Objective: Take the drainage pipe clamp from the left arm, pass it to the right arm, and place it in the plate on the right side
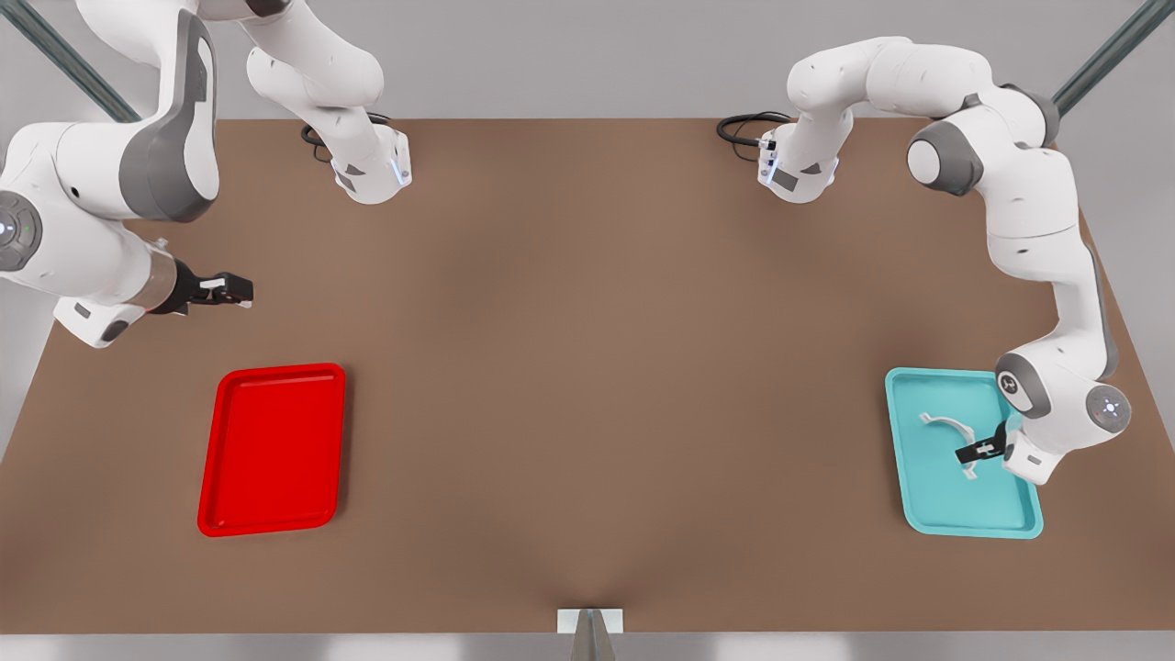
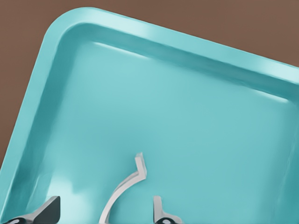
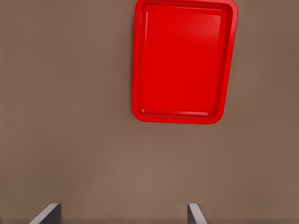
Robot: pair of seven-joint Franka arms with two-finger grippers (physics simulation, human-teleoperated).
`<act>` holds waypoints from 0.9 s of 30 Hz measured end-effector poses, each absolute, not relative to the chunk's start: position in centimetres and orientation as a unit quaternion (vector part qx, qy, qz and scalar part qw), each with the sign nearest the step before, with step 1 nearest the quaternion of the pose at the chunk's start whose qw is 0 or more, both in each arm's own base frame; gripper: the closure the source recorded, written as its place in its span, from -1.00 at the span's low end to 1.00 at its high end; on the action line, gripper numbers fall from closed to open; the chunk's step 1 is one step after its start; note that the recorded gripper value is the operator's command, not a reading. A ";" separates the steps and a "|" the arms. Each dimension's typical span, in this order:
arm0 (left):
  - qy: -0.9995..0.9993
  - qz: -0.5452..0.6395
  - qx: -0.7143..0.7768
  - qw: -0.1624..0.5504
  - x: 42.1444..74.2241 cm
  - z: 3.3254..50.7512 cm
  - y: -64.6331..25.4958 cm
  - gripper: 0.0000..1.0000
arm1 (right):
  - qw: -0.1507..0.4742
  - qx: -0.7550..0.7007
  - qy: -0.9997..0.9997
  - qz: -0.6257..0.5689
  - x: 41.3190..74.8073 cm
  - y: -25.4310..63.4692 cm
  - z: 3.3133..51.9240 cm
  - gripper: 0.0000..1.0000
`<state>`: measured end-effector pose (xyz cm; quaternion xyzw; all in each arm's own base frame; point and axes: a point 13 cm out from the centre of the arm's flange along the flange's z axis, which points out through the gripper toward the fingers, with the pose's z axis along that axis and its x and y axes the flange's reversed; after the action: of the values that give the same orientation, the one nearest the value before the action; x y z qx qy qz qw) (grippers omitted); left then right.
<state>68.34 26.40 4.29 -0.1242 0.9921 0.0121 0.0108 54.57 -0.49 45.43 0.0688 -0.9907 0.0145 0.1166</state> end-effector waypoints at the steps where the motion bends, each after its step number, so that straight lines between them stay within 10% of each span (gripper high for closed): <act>1: 0.992 0.011 -0.124 0.011 68.4 4.2 26.4 -0.65 | 0.118 0.069 -0.991 0.014 54.5 -0.5 45.4 -1.00; 19: 0.993 0.000 -0.114 0.012 68.4 3.4 26.0 0.20 | 0.130 0.073 -0.989 0.012 54.4 -0.1 44.6 -1.00; 27: 0.994 0.001 -0.112 0.015 68.6 3.9 26.1 0.27 | 0.132 0.073 -0.988 0.012 54.4 -0.1 44.4 -1.00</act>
<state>68.62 26.10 3.90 -0.1123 0.9936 0.0012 0.0151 54.42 -0.10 44.41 0.0732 -0.9884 0.0121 0.1323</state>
